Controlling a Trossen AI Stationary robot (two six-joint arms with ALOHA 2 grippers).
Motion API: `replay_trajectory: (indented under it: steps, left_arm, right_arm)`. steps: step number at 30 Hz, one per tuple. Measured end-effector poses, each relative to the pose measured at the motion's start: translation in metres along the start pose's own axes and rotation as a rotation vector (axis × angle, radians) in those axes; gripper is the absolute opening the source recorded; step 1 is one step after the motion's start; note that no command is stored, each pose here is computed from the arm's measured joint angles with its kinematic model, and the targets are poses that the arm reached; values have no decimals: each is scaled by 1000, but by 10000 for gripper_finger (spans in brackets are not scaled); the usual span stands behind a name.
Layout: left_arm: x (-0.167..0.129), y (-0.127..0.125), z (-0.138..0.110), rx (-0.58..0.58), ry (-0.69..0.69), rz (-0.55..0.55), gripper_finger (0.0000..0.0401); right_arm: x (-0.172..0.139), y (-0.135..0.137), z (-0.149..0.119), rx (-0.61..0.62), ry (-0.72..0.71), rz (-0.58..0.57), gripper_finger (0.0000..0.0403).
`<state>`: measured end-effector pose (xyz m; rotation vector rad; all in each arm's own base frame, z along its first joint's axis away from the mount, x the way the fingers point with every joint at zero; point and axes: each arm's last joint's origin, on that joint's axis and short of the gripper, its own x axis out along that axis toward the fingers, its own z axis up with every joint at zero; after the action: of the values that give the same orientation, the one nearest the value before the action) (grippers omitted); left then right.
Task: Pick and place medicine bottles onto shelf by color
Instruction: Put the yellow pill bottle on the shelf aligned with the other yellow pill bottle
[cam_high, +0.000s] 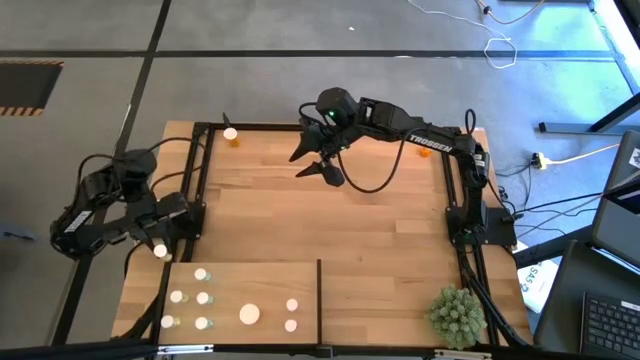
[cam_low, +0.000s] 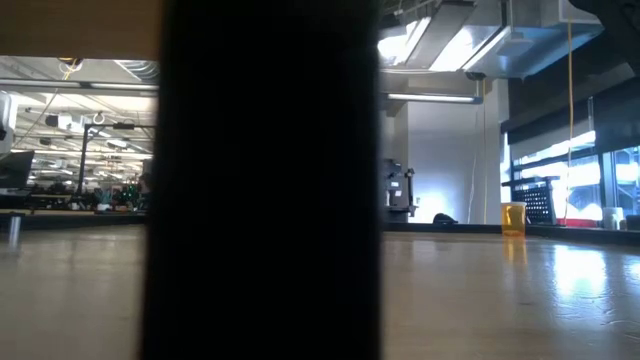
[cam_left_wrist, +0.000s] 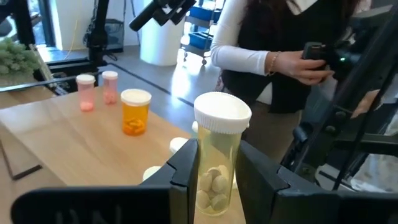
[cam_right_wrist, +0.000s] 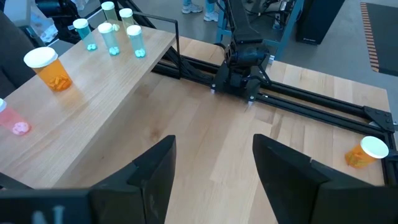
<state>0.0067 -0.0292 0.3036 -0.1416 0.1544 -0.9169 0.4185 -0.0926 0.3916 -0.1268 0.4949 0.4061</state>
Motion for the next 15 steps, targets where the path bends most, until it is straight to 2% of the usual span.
replay_trajectory:
  steps: [15]
  left_arm:
    - [0,0,-1,-39,13,29,81]
  right_arm:
    - [0,0,0,0,-1,0,217]
